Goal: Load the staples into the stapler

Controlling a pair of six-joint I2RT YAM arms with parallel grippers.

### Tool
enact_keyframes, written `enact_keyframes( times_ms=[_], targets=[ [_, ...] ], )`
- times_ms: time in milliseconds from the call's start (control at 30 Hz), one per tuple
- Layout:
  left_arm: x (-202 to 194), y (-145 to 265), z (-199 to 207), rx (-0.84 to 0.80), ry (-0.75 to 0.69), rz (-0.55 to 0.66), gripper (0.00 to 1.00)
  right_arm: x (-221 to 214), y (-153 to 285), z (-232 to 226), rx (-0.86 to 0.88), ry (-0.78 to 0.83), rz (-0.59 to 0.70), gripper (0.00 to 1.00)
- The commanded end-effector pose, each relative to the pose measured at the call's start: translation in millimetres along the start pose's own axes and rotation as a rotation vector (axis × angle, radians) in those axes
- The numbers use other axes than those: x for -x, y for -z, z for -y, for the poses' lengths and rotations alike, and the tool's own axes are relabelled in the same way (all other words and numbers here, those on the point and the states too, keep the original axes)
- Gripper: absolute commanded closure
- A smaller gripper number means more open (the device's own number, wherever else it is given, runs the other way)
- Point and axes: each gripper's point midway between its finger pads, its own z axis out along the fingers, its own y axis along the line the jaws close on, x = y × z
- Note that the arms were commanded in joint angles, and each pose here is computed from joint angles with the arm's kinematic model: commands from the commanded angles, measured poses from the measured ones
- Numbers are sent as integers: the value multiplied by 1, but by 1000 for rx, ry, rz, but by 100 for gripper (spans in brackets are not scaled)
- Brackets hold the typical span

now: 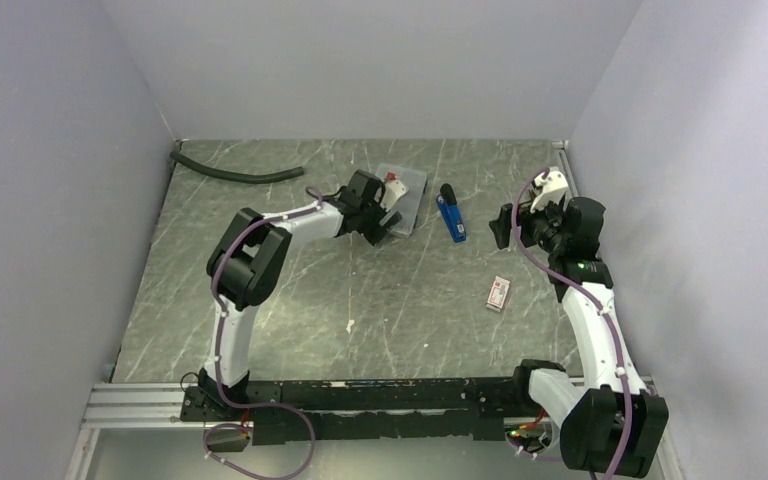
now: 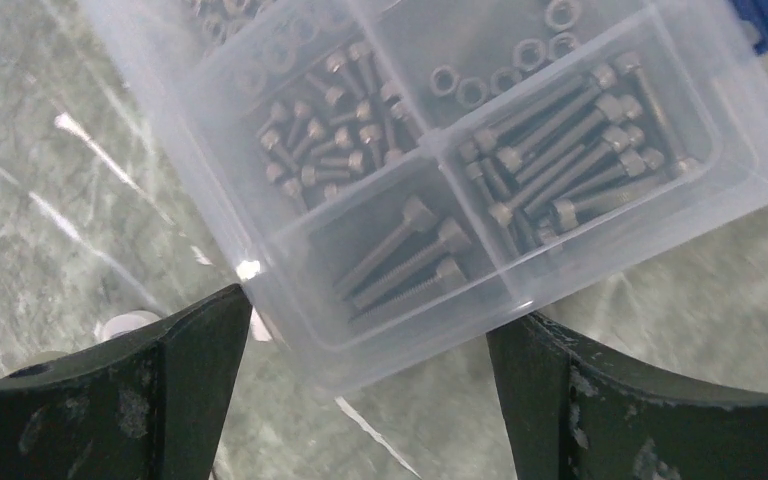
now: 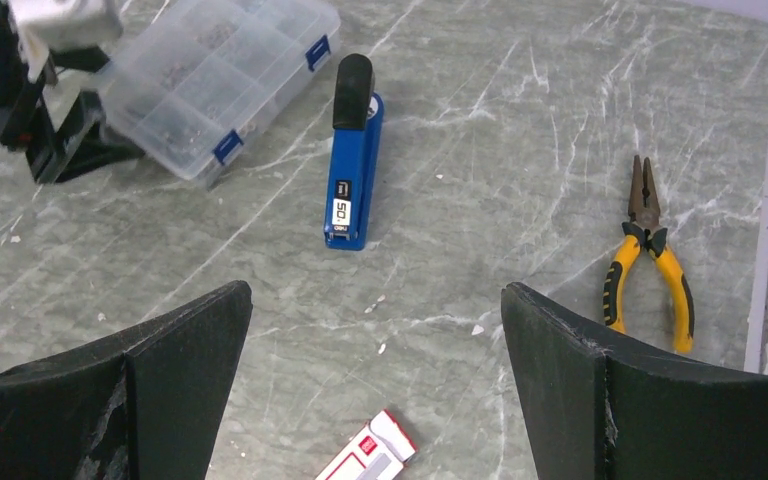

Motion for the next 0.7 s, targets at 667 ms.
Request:
enact_keyframes(
  times_ms=[667],
  targets=[
    [-4, 178, 7, -244, 54, 275, 6, -38, -57, -26, 44, 135, -274, 6]
  ],
)
